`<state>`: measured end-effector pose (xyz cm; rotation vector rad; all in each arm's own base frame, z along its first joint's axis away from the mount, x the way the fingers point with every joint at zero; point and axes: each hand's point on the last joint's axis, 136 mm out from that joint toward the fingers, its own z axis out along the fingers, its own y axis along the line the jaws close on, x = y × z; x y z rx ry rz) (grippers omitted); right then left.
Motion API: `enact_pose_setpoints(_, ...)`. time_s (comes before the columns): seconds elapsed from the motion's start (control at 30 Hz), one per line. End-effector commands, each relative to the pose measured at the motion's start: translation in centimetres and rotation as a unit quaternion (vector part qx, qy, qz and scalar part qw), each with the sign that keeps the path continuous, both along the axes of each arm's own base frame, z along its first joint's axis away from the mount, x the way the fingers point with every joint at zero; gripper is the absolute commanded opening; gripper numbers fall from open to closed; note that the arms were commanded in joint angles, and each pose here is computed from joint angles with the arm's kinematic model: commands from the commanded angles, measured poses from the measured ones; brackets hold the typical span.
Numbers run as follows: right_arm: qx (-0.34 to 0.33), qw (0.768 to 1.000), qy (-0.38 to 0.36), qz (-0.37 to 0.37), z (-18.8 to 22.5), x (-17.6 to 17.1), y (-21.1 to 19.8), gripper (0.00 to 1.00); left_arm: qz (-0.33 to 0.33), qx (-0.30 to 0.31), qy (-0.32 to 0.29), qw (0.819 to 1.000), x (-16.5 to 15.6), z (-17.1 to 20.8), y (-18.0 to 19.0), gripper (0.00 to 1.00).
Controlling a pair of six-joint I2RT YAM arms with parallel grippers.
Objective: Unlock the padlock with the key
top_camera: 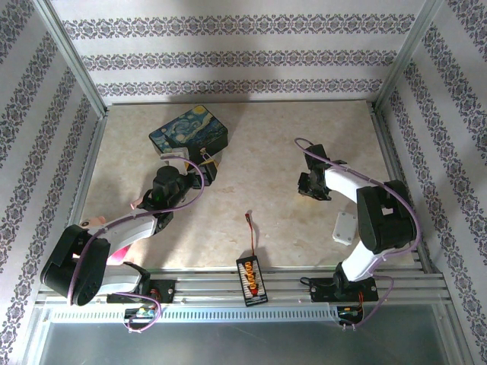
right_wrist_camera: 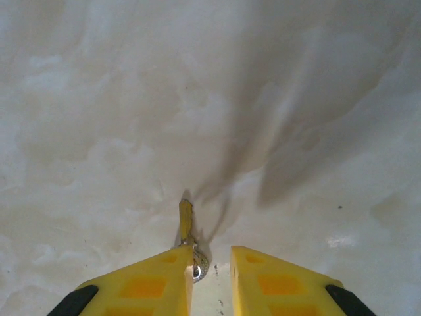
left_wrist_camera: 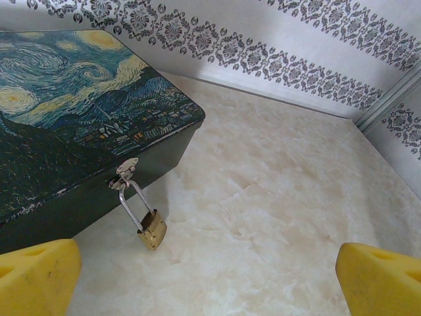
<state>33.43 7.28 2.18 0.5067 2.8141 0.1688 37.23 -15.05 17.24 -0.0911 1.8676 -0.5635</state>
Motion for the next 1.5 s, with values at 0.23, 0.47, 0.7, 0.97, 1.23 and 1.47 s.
enact_pose_setpoints(0.23,0.014,1.000,-0.004,0.009,-0.1,0.8,0.9,0.20,0.008,-0.004,0.000,1.000,0.3,0.5,0.0,0.99)
enact_pose_setpoints(0.47,0.014,1.000,-0.002,0.012,-0.3,0.7,1.2,0.13,0.009,-0.002,0.000,1.000,0.3,0.6,0.1,0.99)
enact_pose_setpoints(0.7,0.014,0.999,-0.020,0.022,1.2,0.8,1.7,0.00,0.009,0.000,0.001,1.000,0.3,0.7,0.1,0.99)
enact_pose_setpoints(0.97,0.003,0.996,-0.072,0.044,5.9,0.4,2.3,0.00,0.006,0.006,0.003,1.000,0.4,0.8,0.0,0.99)
enact_pose_setpoints(1.23,0.024,0.987,-0.136,0.082,11.4,-0.3,4.3,0.00,-0.028,0.006,0.001,1.000,0.5,1.1,-1.3,0.99)
enact_pose_setpoints(1.47,0.064,0.975,-0.187,0.102,16.0,-0.6,6.5,0.00,-0.088,-0.003,-0.020,0.996,0.2,2.3,-3.4,0.99)
